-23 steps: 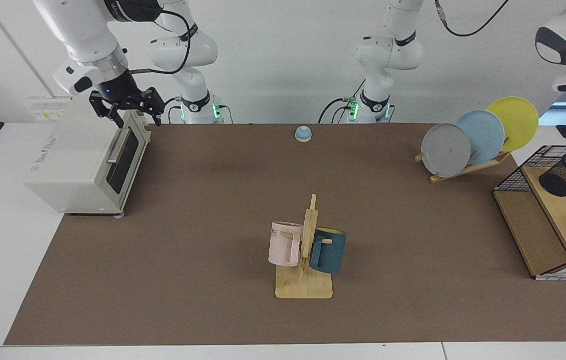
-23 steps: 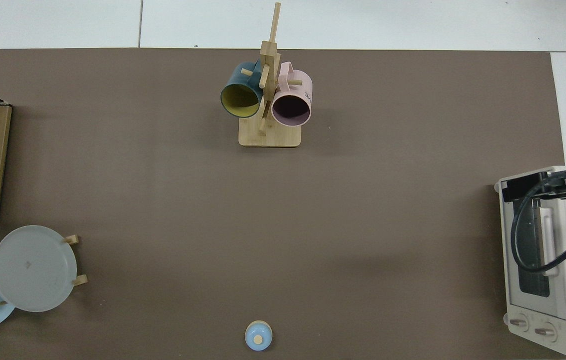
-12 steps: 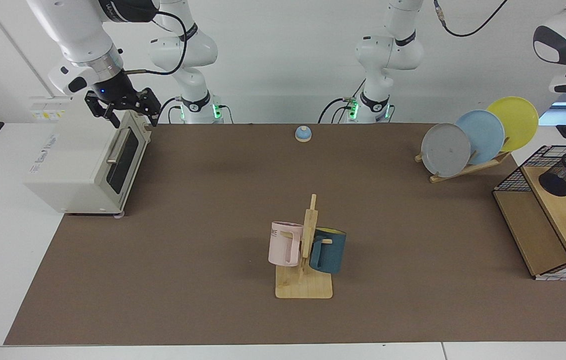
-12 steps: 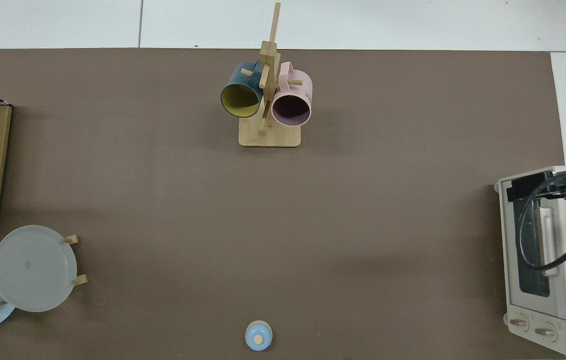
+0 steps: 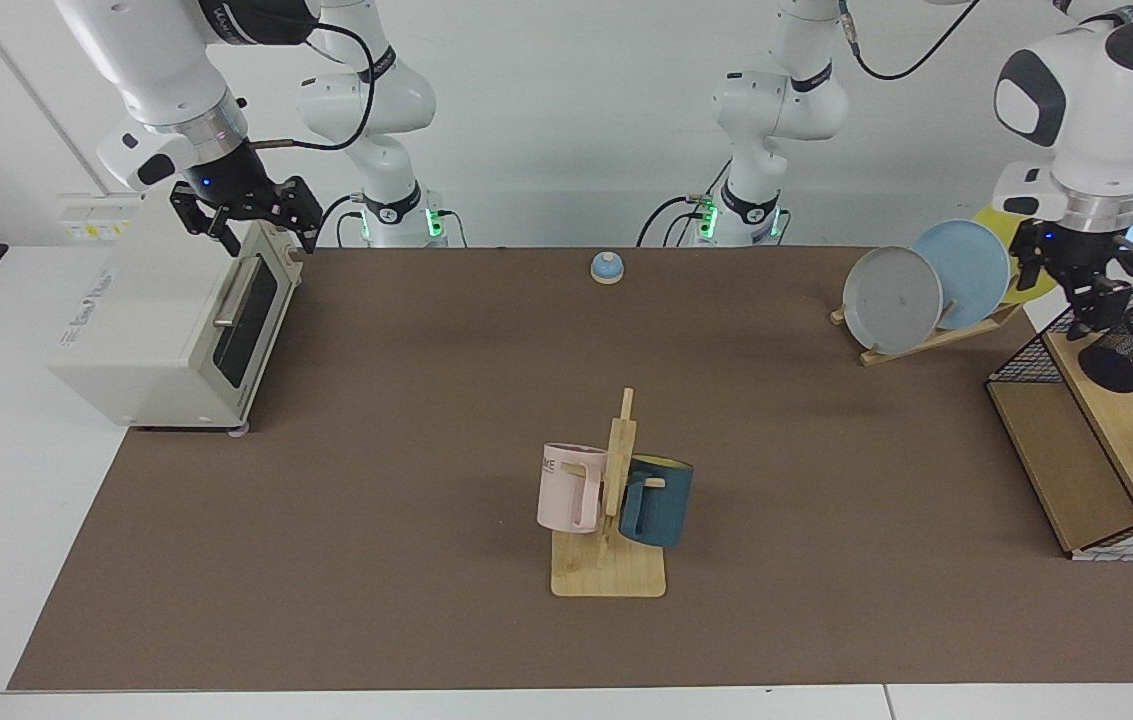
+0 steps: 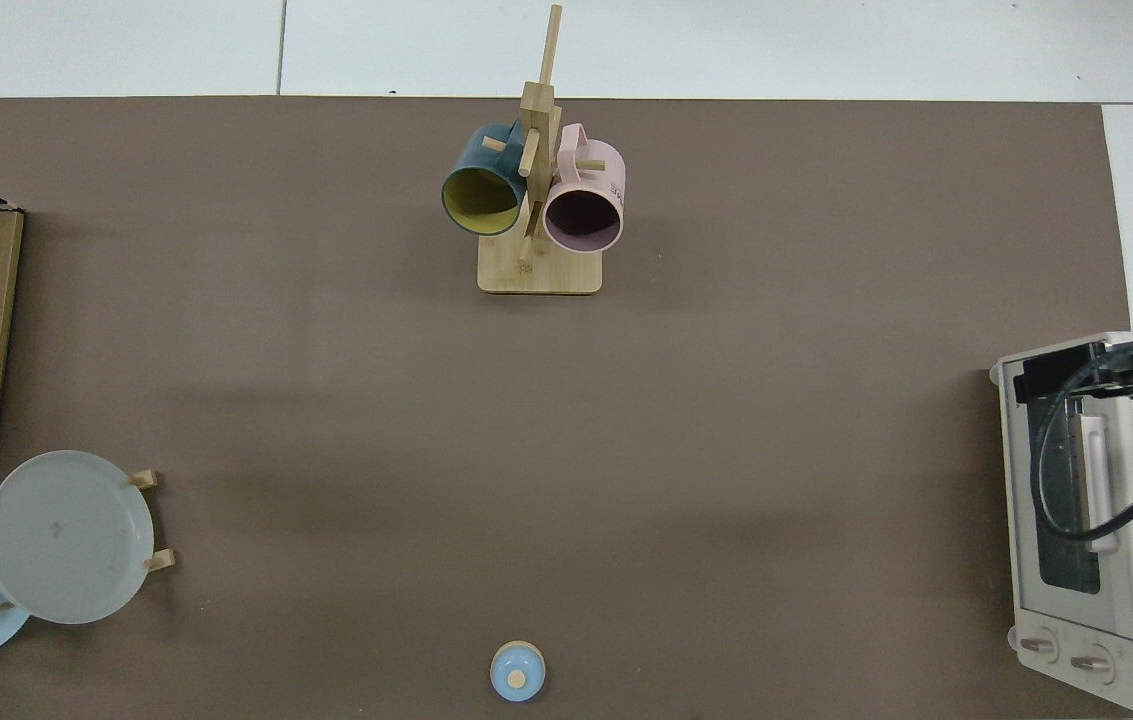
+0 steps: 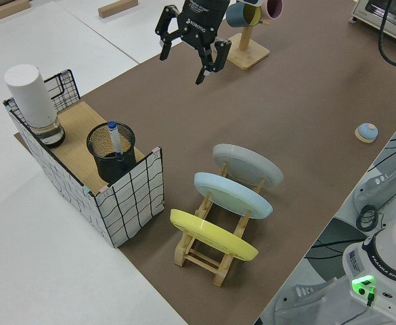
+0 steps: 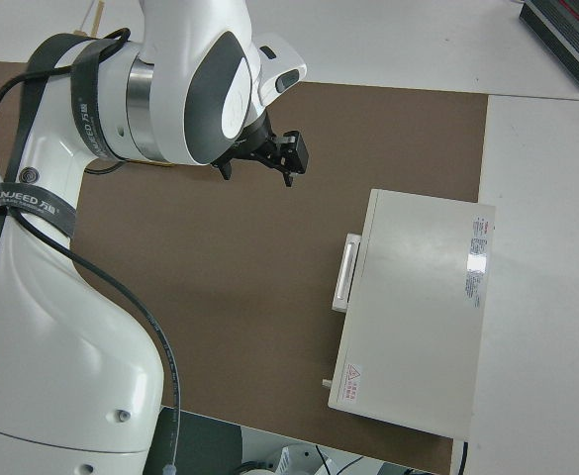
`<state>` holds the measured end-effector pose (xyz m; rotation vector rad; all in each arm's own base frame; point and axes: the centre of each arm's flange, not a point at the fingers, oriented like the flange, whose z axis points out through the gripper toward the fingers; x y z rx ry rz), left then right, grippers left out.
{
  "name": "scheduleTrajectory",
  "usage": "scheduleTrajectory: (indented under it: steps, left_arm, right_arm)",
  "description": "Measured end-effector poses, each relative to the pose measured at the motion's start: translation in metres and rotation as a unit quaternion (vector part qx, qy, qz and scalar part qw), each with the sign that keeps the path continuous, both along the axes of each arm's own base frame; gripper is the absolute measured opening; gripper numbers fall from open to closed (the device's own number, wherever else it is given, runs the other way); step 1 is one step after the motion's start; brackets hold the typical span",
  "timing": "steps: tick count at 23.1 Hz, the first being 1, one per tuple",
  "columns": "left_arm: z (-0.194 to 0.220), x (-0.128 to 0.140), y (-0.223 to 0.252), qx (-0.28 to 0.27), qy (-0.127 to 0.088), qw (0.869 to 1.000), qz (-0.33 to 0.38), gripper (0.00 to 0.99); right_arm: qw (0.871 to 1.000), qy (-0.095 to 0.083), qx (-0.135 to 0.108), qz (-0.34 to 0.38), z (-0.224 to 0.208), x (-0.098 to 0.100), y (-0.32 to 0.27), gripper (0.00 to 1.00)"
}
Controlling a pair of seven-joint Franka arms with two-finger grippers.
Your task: Put markers into pen holder
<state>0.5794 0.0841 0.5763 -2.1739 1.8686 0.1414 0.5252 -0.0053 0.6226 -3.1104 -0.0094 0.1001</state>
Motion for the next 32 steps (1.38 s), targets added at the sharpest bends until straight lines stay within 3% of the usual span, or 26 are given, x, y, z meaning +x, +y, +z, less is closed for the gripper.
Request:
scheduleTrajectory:
  steps: [5, 9, 17, 24, 28, 32]
  left_arm:
    - [-0.005, -0.001, -0.061, -0.078, -0.002, 0.994, 0.075, 0.991]
    - [-0.005, -0.006, -0.103, -0.103, -0.004, 0.982, 0.158, 0.991]
    - [-0.003, -0.024, -0.202, -0.115, -0.029, 0.936, 0.332, 0.991]
    - [0.027, -0.028, -0.213, -0.132, -0.058, 0.913, 0.383, 0.991]
    - [0.050, -0.036, -0.199, -0.134, -0.071, 0.885, 0.440, 0.991]
    - [0.066, -0.051, -0.182, -0.131, -0.069, 0.857, 0.494, 0.991]
  right_arm:
    - [1.000, 0.000, 0.000, -0.001, 0.000, 0.000, -0.002, 1.00]
    - [1.000, -0.001, 0.000, -0.001, 0.000, 0.000, -0.002, 1.00]
    - [1.000, -0.002, 0.000, -0.002, 0.002, -0.001, -0.002, 1.00]
    - [1.000, -0.002, 0.000, 0.000, 0.002, -0.001, -0.001, 1.00]
    - [1.000, -0.002, -0.003, 0.002, 0.002, -0.001, 0.001, 1.00]
    - [1.000, -0.002, -0.003, -0.002, 0.002, -0.001, -0.003, 1.00]
